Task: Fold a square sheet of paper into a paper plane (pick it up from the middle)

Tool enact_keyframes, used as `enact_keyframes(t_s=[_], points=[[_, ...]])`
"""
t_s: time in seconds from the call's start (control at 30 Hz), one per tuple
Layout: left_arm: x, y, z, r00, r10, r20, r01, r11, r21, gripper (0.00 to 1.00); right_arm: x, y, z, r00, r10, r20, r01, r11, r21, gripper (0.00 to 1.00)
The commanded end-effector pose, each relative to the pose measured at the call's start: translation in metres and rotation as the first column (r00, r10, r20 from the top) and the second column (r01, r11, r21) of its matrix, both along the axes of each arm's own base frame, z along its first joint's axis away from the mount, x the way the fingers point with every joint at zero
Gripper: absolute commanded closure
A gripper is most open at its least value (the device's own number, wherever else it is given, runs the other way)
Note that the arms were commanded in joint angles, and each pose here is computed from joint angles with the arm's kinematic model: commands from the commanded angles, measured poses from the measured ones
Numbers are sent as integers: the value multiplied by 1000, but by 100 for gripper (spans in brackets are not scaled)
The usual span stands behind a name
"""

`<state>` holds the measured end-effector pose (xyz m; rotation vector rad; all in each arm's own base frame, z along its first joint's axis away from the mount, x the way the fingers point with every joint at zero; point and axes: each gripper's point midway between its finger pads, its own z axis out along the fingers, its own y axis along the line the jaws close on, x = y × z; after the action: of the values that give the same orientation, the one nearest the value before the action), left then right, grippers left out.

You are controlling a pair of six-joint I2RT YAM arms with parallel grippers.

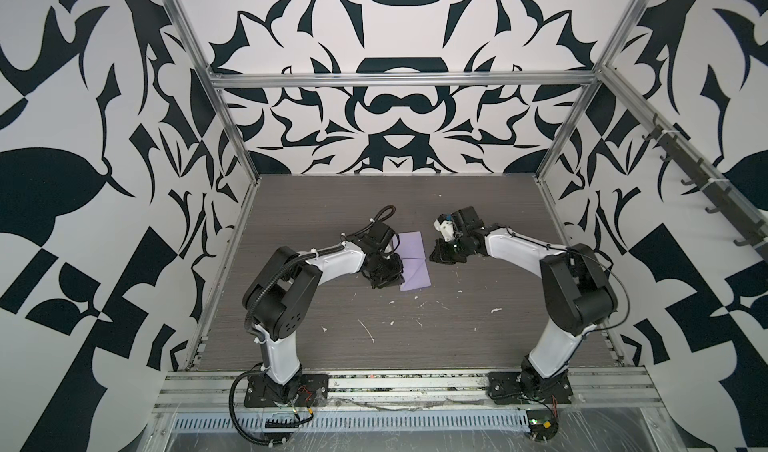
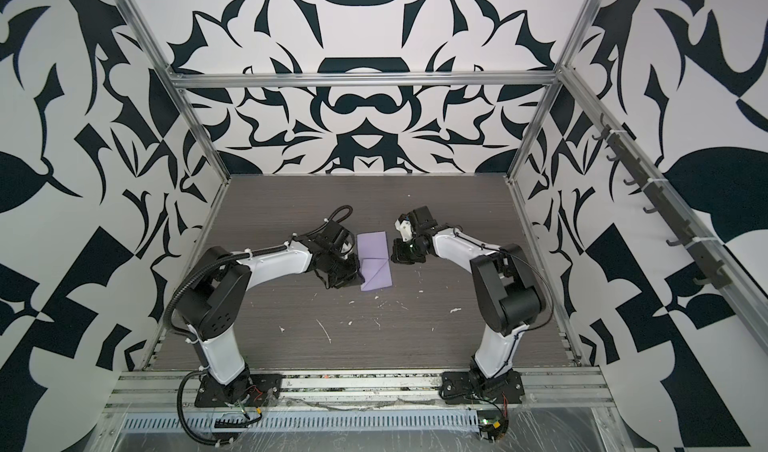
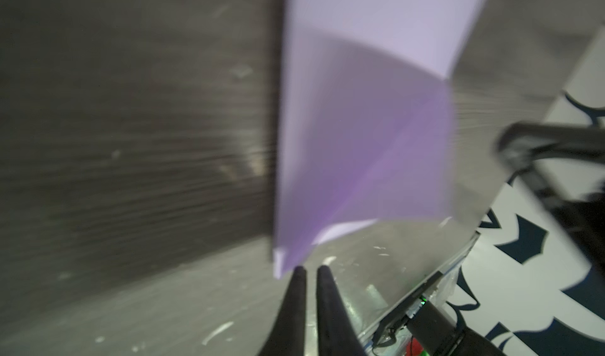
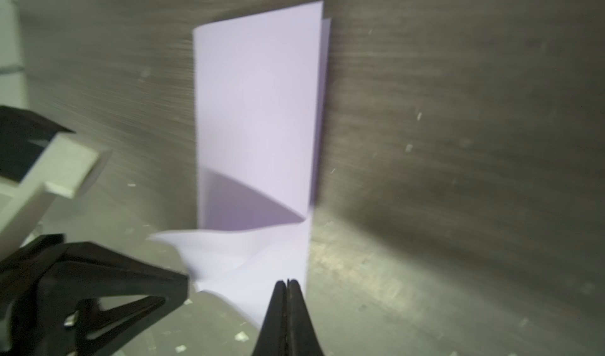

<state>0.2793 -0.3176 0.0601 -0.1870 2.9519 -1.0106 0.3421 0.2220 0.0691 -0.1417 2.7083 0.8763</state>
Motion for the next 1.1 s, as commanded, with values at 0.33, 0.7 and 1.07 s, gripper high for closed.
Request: enact_keyframes(t_s=[0.33, 0.7, 1.07], points=[[50, -12, 11, 988, -23, 151, 18, 999, 37, 84, -1, 24, 7, 990, -132, -47, 140, 958, 250, 55], [50, 9, -26, 994, 3, 109, -17, 992, 124, 92, 0, 43, -6, 991, -98, -88, 119, 953, 280, 57], [47, 17, -42, 996, 6, 87, -19, 988, 150, 92, 5, 58, -13, 990, -82, -113, 115, 937, 331, 57]])
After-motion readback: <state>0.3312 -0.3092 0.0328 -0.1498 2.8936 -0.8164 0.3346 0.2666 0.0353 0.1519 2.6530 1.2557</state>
